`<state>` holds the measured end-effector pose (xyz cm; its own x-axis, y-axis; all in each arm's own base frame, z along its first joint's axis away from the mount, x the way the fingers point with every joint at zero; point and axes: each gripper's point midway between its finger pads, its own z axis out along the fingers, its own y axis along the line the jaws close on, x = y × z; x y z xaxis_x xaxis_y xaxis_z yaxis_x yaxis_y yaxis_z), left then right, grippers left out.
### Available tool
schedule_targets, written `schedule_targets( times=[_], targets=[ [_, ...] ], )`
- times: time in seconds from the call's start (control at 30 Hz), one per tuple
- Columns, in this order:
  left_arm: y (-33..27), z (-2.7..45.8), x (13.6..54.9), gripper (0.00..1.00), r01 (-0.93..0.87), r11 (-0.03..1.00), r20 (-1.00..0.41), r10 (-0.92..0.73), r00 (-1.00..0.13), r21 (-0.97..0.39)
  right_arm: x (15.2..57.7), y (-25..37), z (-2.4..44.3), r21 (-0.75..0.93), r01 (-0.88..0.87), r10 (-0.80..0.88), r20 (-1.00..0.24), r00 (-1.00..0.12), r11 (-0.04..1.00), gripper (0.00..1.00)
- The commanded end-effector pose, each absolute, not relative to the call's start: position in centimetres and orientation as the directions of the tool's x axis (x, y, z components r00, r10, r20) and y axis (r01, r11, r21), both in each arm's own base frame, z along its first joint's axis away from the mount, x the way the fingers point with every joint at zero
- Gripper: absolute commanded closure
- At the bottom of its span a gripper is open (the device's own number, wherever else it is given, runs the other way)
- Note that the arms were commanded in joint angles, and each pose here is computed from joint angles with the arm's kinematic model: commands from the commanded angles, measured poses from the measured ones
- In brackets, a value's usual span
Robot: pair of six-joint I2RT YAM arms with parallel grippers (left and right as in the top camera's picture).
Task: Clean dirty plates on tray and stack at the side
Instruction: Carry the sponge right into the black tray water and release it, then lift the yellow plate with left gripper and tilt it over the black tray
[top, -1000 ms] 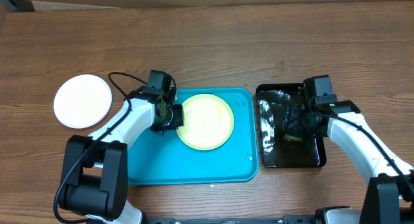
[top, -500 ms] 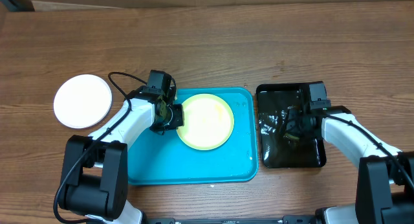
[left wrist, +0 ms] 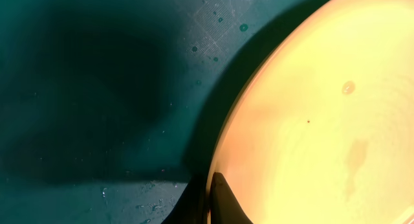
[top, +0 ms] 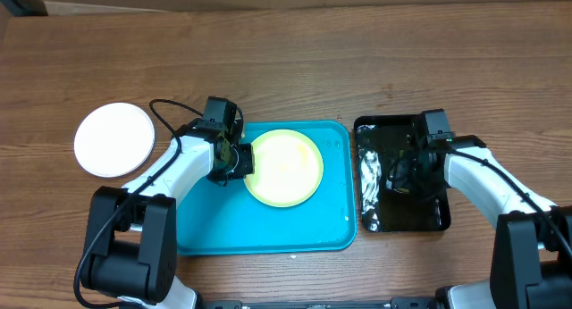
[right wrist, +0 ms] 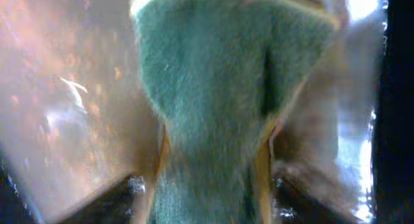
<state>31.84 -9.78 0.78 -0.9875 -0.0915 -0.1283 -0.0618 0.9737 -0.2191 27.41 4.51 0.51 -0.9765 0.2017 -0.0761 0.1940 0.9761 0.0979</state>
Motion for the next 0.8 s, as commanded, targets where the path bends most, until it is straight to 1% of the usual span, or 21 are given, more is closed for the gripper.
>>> schedule_targets(
  times=[0.0, 0.03, 0.07, 0.17, 0.2, 0.23, 0.27, 0.3, 0.33, 0.37, 0.4, 0.57, 0.77],
  targets=[
    [-9.3, 0.3, 31.5, 0.96, -0.055, 0.98, -0.121, -0.079, -0.99, -0.189, 27.0, 4.6, -0.4, 0.102, 0.191, 0.199, -0.073, -0.977, 0.976, 0.66],
    [-9.3, 0.3, 31.5, 0.96, -0.055, 0.98, -0.12, -0.079, -0.99, -0.189, 27.0, 4.6, -0.4, 0.102, 0.191, 0.199, -0.074, -0.977, 0.976, 0.85],
    [-9.3, 0.3, 31.5, 0.96, -0.055, 0.98, -0.12, -0.079, -0.99, -0.189, 27.0, 4.6, -0.4, 0.103, 0.191, 0.199, -0.075, -0.977, 0.976, 0.96],
    [-9.3, 0.3, 31.5, 0.96, -0.055, 0.98, -0.121, -0.079, -0.989, -0.189, 27.0, 4.6, -0.2, 0.102, 0.191, 0.199, -0.072, -0.977, 0.976, 0.96],
    [-9.3, 0.3, 31.5, 0.96, -0.055, 0.98, -0.121, -0.079, -0.989, -0.189, 27.1, 4.6, 0.0, 0.1, 0.192, 0.199, -0.069, -0.978, 0.976, 0.8],
    [-9.3, 0.3, 31.5, 0.96, -0.055, 0.98, -0.123, -0.079, -0.989, -0.189, 27.1, 4.6, 0.2, 0.099, 0.192, 0.199, -0.065, -0.978, 0.976, 0.55],
    [-9.4, 0.4, 31.6, 0.96, -0.055, 0.98, -0.124, -0.08, -0.989, -0.191, 27.3, 4.6, 0.6, 0.099, 0.192, 0.199, -0.064, -0.978, 0.976, 0.46],
    [-9.4, 0.6, 31.7, 0.96, -0.054, 0.98, -0.127, -0.08, -0.989, -0.191, 27.5, 4.7, 0.9, 0.1, 0.192, 0.199, -0.067, -0.978, 0.976, 0.32],
    [-9.4, 0.9, 31.9, 0.96, -0.053, 0.98, -0.133, -0.079, -0.988, -0.191, 27.9, 4.7, 1.2, 0.102, 0.192, 0.199, -0.073, -0.977, 0.976, 0.23],
    [-9.3, 1.4, 32.2, 0.96, -0.052, 0.981, -0.144, -0.08, -0.986, -0.187, 28.4, 4.8, 1.7, 0.106, 0.19, 0.199, -0.085, -0.976, 0.976, 0.05],
    [-9.2, 1.8, 32.4, 0.96, -0.054, 0.983, -0.152, -0.081, -0.985, -0.177, 28.7, 4.8, 2.0, 0.108, 0.189, 0.199, -0.092, -0.976, 0.976, 0.0],
    [-8.2, 3.9, 33.0, 0.96, -0.062, 0.99, -0.196, -0.086, -0.977, -0.125, 30.2, 5.0, 4.0, 0.115, 0.188, 0.201, -0.113, -0.973, 0.976, 0.0],
    [-7.5, 6.5, 33.5, 0.96, -0.066, 0.993, -0.274, -0.091, -0.957, -0.099, 31.6, 5.2, 7.9, 0.118, 0.186, 0.2, -0.123, -0.972, 0.975, 0.0]
  ],
)
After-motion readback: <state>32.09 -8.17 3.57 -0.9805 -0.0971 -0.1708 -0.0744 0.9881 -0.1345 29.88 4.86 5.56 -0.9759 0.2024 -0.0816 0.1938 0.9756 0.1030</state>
